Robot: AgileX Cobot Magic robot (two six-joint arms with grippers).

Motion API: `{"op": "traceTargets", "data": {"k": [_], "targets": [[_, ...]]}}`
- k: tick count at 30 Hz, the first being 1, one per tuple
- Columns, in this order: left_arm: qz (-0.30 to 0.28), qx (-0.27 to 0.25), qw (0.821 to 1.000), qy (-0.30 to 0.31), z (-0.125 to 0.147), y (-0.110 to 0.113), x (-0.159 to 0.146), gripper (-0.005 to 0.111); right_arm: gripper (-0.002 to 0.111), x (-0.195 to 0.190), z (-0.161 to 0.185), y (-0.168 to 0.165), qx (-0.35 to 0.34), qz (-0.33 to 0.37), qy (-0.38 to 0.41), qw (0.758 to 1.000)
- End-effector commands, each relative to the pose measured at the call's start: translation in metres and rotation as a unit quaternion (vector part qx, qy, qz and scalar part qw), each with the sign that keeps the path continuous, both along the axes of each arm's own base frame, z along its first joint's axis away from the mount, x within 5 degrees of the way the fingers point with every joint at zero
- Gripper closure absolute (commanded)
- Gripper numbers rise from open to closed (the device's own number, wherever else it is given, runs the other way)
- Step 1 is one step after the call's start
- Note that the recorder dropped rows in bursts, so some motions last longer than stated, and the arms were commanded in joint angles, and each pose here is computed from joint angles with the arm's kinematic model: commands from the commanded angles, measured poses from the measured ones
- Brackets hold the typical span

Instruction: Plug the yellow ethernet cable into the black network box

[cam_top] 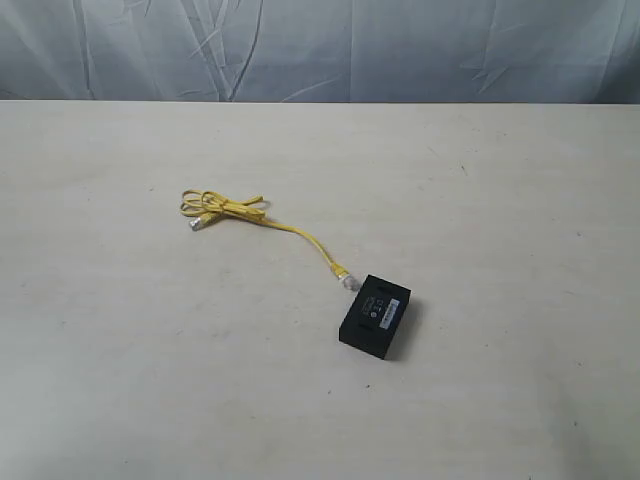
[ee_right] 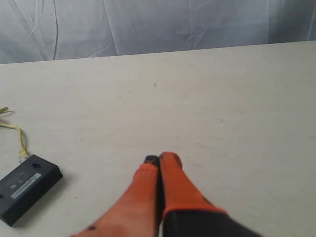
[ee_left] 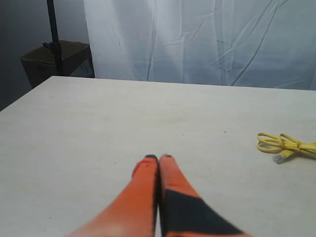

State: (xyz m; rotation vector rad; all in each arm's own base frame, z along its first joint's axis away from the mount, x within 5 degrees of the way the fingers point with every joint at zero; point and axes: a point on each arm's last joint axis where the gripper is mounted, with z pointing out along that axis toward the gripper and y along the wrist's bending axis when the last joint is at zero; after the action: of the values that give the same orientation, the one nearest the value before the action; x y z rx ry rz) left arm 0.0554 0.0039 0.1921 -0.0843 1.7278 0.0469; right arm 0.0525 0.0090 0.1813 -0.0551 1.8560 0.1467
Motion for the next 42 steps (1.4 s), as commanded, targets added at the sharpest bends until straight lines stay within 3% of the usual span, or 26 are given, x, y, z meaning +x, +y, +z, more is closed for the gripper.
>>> {"op": "traceTargets", "data": {"k": [1,16,32,42], "targets": [[0.001,0.002,1.0,-0.007,0.0,0.0,0.0,0.107,0.109,0.0,-0.001,0.0,-0.001,-0.003,-0.006,1.0],[0.001,0.002,1.0,-0.007,0.0,0.0,0.0,0.107,0.109,0.0,0.001,0.0,0.0,-0.004,-0.012,1.0],[0.001,0.002,1.0,-0.007,0.0,0.0,0.0,0.107,0.109,0.003,0.036,-0.005,0.016,-0.032,-0.205,0.978],[0.001,0.002,1.0,-0.007,0.0,0.0,0.0,0.107,0.109,0.002,0.042,-0.006,0.019,-0.036,-0.239,0.97]]}}
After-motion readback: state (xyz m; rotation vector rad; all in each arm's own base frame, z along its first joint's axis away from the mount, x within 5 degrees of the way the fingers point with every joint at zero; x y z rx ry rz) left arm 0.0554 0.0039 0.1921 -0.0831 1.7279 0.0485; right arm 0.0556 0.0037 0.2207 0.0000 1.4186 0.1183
